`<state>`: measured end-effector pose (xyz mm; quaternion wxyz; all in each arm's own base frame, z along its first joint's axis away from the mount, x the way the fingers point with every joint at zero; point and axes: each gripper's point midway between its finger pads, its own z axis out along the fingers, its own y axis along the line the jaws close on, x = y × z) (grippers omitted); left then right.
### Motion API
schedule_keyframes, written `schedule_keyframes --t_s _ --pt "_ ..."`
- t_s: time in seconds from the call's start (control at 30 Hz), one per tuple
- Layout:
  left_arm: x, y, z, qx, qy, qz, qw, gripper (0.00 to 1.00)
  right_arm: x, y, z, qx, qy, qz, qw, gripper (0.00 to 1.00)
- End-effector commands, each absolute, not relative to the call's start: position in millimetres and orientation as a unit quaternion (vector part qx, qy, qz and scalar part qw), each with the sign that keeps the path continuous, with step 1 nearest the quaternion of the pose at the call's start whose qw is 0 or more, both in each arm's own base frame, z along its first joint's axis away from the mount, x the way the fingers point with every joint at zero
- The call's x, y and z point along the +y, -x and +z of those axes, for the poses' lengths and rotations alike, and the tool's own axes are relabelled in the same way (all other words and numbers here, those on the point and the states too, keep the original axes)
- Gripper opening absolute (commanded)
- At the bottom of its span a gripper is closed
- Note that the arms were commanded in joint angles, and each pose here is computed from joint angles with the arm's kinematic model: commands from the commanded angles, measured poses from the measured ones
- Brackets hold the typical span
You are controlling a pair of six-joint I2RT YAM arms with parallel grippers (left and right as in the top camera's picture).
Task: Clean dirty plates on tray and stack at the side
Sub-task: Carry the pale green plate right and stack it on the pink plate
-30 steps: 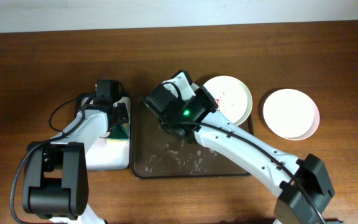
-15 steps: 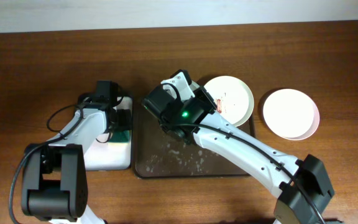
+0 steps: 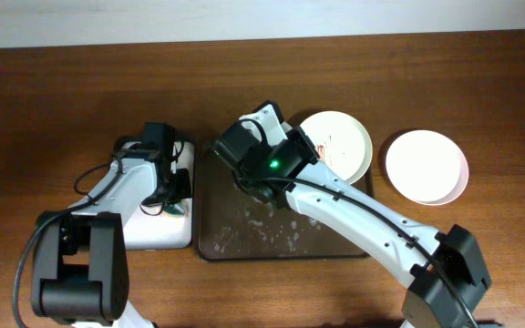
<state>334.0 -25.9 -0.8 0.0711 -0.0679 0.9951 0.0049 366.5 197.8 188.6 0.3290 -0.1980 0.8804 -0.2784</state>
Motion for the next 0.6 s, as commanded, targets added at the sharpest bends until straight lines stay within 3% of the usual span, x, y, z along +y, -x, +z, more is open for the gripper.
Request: schedule_keyframes --t_s 0.0,0.03,0.07,0.33,0.57 --pt "-29 -322 -12 0.997 0.066 0.001 0.046 0.40 185 -377 224 0.866 0.151 -0.296 0.373 0.04" --pt "-29 -322 -12 0.997 0.066 0.001 0.047 0.70 181 -377 235 0.860 0.142 -0.302 0.385 0.04" --pt "-29 -323 -12 0.997 0.066 0.001 0.048 0.76 180 -376 244 0.859 0.136 -0.297 0.395 0.04" --pt "-29 -324 -12 0.997 0.066 0.001 0.050 0.82 142 -362 313 0.821 0.071 -0.329 0.460 0.04" --pt "-29 -324 -12 0.997 0.066 0.001 0.050 0.87 91 -382 242 0.938 -0.060 -0.110 0.323 0.04"
